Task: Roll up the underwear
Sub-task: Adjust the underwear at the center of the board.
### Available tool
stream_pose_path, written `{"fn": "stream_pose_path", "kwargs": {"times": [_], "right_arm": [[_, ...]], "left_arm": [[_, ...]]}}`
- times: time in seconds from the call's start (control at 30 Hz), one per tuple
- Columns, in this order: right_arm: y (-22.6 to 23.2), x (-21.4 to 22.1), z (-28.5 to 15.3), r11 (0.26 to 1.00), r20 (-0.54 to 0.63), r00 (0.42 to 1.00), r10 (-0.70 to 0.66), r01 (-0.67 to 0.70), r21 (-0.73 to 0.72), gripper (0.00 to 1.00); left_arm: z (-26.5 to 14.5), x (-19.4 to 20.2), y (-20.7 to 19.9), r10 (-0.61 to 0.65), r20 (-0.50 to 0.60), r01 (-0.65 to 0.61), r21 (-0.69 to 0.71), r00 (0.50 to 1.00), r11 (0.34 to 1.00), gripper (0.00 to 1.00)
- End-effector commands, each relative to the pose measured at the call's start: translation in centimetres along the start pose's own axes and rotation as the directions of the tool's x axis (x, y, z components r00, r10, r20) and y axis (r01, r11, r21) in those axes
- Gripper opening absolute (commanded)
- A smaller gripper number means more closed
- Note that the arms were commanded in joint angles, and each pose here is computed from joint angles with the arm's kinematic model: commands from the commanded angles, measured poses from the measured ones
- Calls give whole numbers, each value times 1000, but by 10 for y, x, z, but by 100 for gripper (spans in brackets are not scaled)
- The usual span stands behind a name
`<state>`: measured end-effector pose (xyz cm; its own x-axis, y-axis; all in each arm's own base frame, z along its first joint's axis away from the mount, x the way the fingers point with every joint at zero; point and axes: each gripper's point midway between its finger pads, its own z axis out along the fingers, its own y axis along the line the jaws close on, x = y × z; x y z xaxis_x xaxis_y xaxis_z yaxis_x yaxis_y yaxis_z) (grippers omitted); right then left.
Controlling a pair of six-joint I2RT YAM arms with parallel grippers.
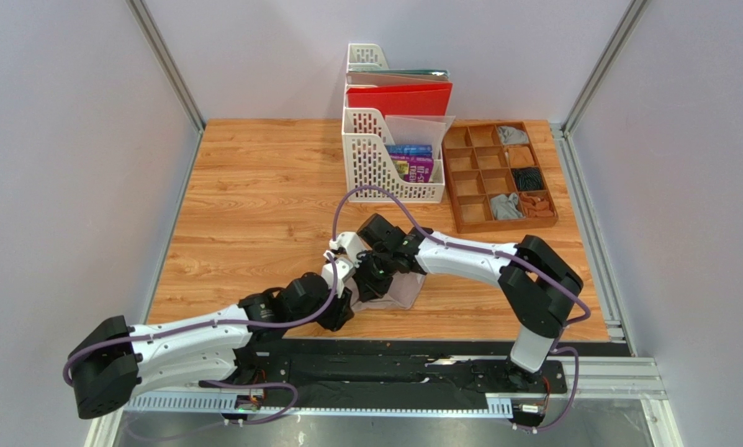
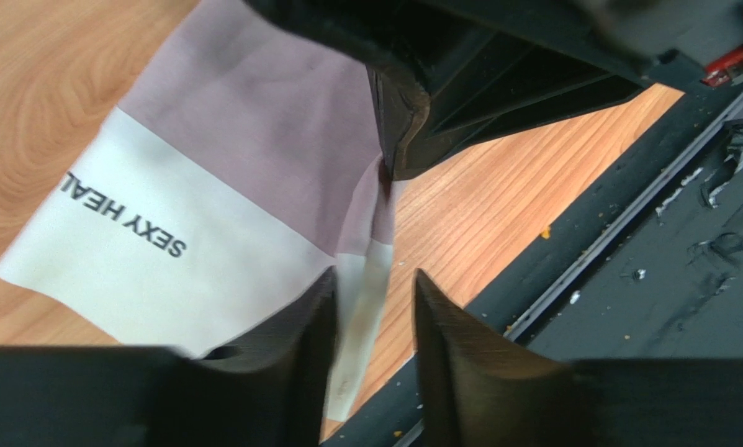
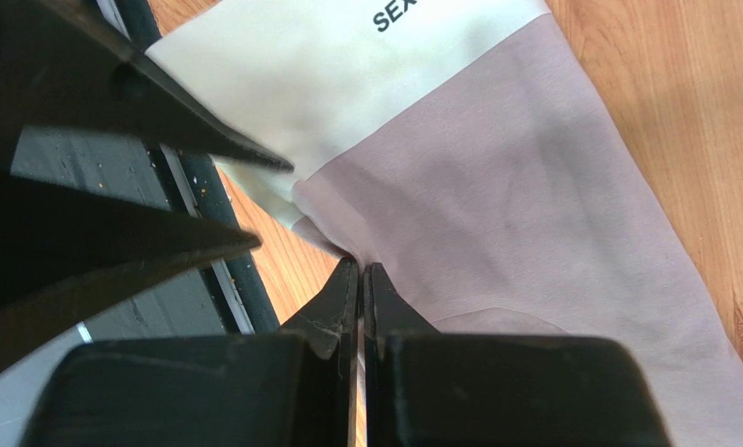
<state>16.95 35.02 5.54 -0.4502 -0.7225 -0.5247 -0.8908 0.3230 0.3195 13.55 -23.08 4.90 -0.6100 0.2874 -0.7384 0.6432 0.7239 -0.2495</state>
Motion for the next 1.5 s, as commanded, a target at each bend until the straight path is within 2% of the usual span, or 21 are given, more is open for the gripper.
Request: {"fn": "stream_pose_path", "kwargs": {"times": [0.0, 0.33, 0.53, 0.67, 0.7, 0.77, 0.8, 0.87, 1.0, 1.1, 1.13, 1.23, 1.47], "right_arm": [[-1, -23, -2, 999, 61, 998, -30, 31, -17, 0], [-9, -25, -5, 1000, 63, 998, 0, 2, -29, 0], [-11, -24, -3, 999, 55, 998, 13, -12, -30, 0], [-12, -24, -2, 999, 54, 998, 24, -22, -41, 0], [-11, -24, -2, 999, 54, 998, 24, -22, -47, 0], [-13, -25, -4, 999, 59, 998, 30, -27, -47, 0], [-13, -26, -5, 998, 61, 998, 34, -31, -53, 0], [-13, -28, -8, 997, 72, 997, 41, -36, -62, 0], [-12, -34, -16, 994, 108, 992, 60, -49, -100, 0], [-16, -36, -24, 994, 135, 989, 63, -50, -100, 21], [-20, -33, -26, 992, 138, 987, 86, -72, -100, 35], [-23, -34, -34, 985, 180, 975, 129, -104, -138, 49], [-38, -28, -52, 984, 269, 951, 153, -122, -129, 56]], "left_arm": [[-5, -18, 4, -3, 48, 6, -55, 999, 998, 37], [-1, -15, 5, 12, 17, -11, -78, 1000, 997, 53], [2, -12, 3, 33, -1, -32, -82, 999, 996, 53], [4, -11, 4, 38, -11, -39, -98, 999, 994, 42], [4, -10, 4, 38, -16, -39, -101, 999, 994, 35], [5, -9, 4, 36, -24, -38, -104, 999, 994, 26], [6, -9, 5, 35, -24, -38, -113, 999, 993, 14], [7, -8, 6, 31, -36, -35, -123, 999, 992, 1], [8, -7, 6, 26, -49, -32, -124, 998, 992, 0], [4, -9, 6, 17, -46, -23, -131, 999, 991, 0], [2, -10, 6, 17, -44, -23, -127, 999, 992, 0], [-1, -9, 5, 7, -46, -12, -107, 999, 994, 0], [-3, -14, -3, -47, -40, 46, -18, 998, 999, 0]]}}
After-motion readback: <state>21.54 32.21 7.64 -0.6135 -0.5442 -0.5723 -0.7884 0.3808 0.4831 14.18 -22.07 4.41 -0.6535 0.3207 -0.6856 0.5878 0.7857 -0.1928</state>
